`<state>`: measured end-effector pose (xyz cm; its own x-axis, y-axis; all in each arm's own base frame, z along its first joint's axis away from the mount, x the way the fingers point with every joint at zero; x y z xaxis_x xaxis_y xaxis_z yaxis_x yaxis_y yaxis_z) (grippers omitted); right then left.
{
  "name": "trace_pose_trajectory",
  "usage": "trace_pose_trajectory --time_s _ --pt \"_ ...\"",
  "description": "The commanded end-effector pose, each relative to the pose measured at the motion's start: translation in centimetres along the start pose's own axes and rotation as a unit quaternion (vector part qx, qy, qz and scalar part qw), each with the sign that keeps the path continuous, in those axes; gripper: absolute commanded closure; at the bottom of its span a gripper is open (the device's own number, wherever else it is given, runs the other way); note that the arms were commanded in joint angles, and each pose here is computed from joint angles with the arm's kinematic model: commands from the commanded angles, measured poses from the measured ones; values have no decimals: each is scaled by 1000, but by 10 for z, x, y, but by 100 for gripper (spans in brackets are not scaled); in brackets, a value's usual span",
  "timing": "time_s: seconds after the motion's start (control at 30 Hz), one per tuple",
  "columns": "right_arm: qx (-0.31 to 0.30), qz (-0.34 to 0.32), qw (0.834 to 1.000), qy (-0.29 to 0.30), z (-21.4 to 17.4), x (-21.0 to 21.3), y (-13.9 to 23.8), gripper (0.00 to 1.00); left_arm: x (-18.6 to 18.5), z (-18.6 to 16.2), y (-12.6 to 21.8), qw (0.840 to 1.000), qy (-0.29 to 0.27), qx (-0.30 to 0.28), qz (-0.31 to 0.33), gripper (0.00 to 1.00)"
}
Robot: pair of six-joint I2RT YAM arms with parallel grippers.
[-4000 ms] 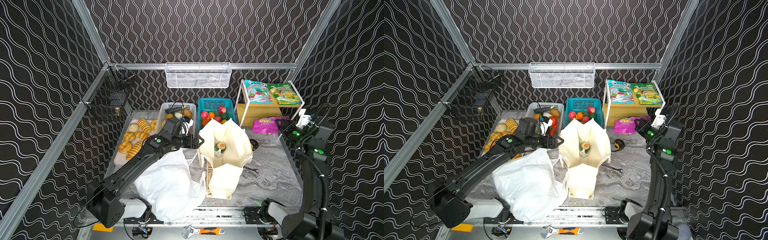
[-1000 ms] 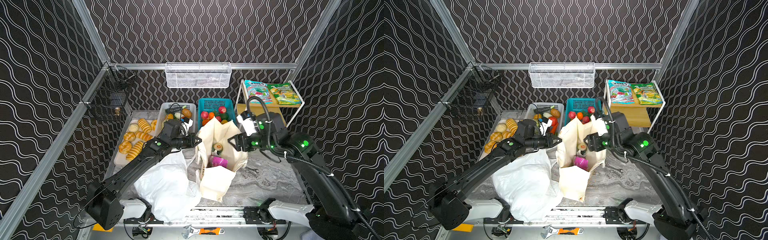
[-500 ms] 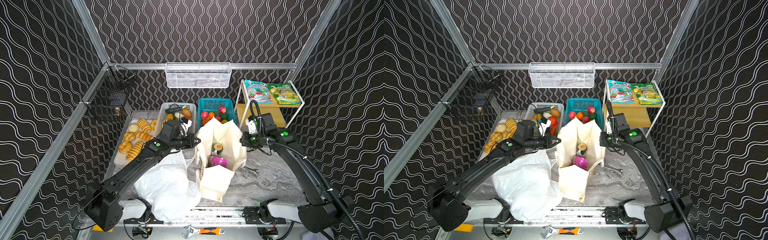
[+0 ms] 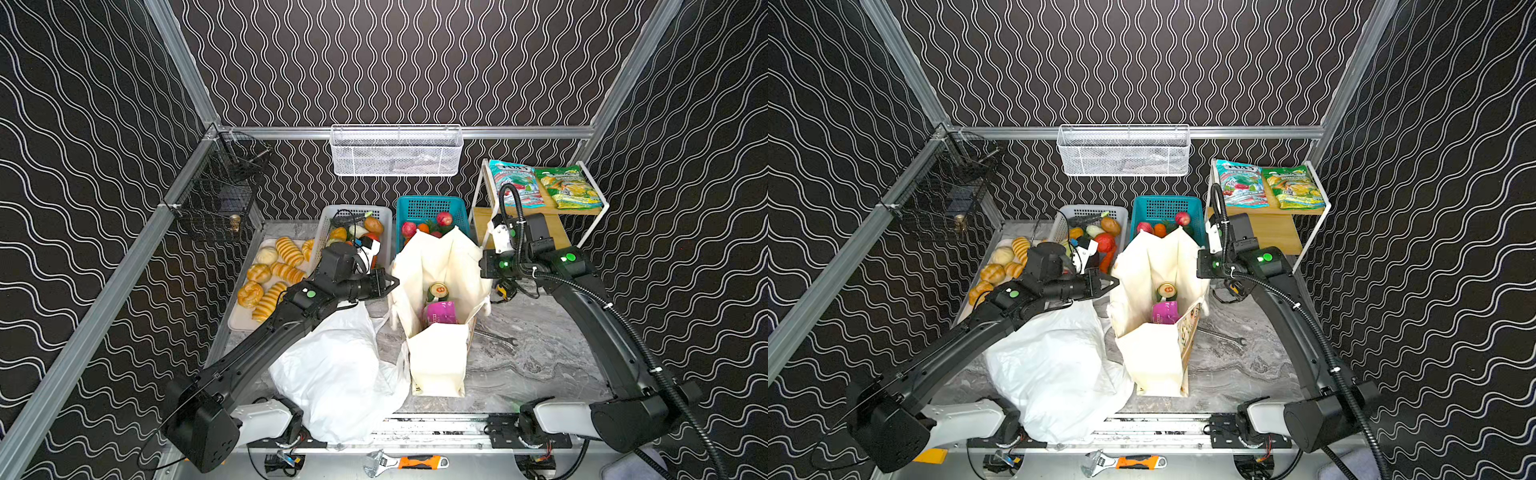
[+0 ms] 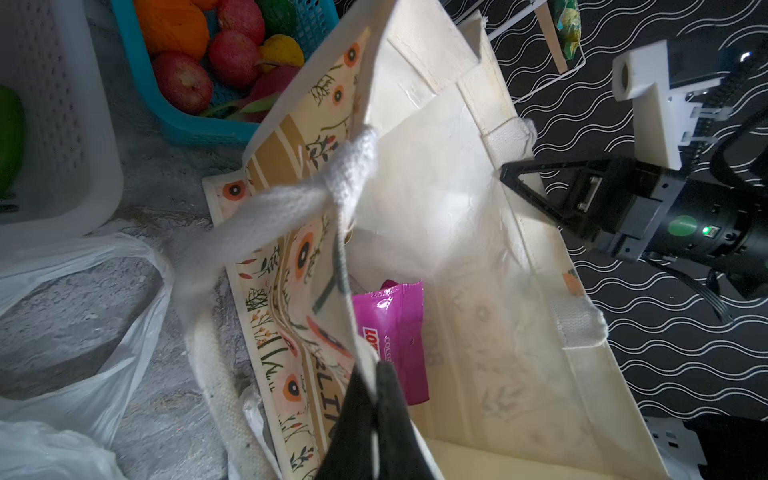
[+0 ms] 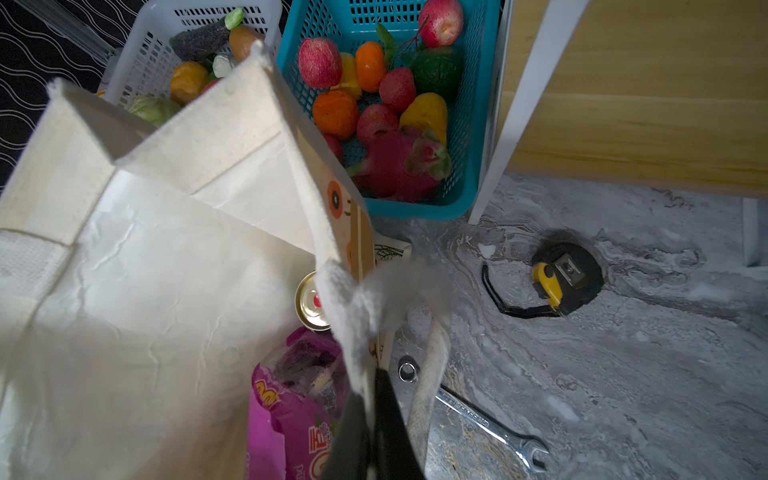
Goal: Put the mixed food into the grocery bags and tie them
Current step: 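Move the right gripper up to the teal Fox's candy bag on the shelf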
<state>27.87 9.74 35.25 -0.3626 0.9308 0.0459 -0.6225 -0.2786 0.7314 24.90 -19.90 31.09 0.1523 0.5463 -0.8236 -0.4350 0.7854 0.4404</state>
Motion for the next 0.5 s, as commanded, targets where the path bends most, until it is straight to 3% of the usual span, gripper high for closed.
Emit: trace_pose_trajectory --time_s 0.0,0.07,0.17,0.3,0.4,0.47 --pt "-100 -6 995 19 26 -1 26 64 -8 9 -3 999 -13 -17 -24 100" --pt "-131 -12 991 15 32 -1 46 50 -7 9 -6 1000 -11 -12 -23 100" --pt "-183 -60 981 -5 42 -11 77 39 -6 9 -8 1000 -13 -12 -23 100" --pt "-238 -124 960 -77 55 -51 108 39 -5 9 -9 1000 -16 -9 -22 100" --pt "-260 -98 949 -147 66 -88 116 38 -4 9 -10 1000 -18 -5 -18 99" --pt "-271 -64 942 -190 73 -112 112 39 -4 8 -9 1000 -22 -2 -14 92"
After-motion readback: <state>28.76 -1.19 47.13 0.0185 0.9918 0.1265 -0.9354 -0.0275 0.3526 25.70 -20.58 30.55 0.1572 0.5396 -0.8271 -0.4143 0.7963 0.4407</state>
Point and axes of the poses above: each gripper's point midway between its finger pads, its own y axis back along the fingers, its own x axis along the line the jaws close on, z = x × y, the point moved 9 cm from there along y, back along the fingers, and after that the axes turned 13 degrees about y, right-handed, at the moved point
